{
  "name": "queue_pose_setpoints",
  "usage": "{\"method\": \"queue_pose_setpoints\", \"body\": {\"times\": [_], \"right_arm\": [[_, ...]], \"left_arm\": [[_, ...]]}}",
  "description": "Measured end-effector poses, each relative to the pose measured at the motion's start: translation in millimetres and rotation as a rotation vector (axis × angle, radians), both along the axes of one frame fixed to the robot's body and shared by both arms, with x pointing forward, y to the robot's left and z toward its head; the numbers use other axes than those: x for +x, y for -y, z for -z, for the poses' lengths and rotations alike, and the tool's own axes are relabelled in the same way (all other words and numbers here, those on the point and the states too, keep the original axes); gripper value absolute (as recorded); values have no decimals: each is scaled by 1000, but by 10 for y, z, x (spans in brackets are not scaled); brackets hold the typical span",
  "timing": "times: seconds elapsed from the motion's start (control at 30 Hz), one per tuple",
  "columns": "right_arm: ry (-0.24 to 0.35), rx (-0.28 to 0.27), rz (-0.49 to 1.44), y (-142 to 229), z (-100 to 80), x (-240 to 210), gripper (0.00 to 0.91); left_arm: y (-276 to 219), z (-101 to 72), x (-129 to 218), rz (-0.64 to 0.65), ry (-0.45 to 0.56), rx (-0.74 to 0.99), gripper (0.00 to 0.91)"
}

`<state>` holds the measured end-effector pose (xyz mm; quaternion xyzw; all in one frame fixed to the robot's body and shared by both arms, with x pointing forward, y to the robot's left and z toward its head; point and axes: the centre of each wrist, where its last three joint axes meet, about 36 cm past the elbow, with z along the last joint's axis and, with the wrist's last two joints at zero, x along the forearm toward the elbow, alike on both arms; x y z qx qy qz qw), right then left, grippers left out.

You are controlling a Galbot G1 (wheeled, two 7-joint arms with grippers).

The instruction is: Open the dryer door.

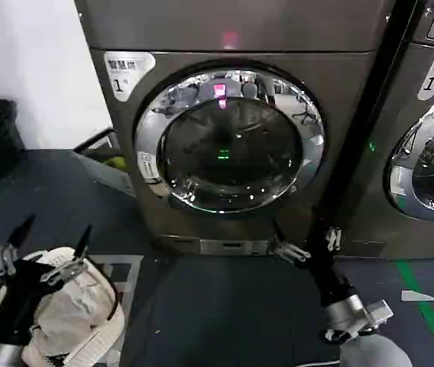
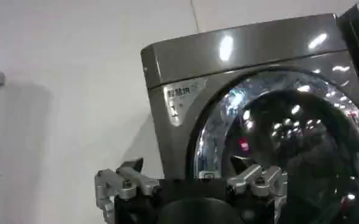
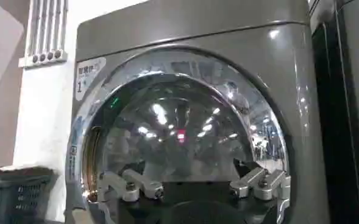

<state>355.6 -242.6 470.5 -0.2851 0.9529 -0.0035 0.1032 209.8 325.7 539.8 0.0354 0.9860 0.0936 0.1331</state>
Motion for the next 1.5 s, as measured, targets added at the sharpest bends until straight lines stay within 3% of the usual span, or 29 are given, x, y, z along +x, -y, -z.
{"method": "queue_pose_setpoints", "body": {"times": [0.2,0.33,0.47,0.97,1.2,1.5], "right_arm": [[-25,-25,-140,-41,37,351,907],[-30,-71,-248,-117,27,615,907],[-16,-116,-312,-223,-41,886,907],[-18,-171,-476,-884,-266,1894,907],[-3,-187,-501,-1218,-388,2161,907],[7,-228,-533,-1537,-363,2346,907]], "left_arm": [[2,-16,4,10,3,8,907],[20,-58,13,18,13,13,907],[35,-65,40,23,23,11,907],[51,-71,33,26,18,21,907],[68,-89,22,32,17,24,907],[93,-135,1,33,27,50,907]]}}
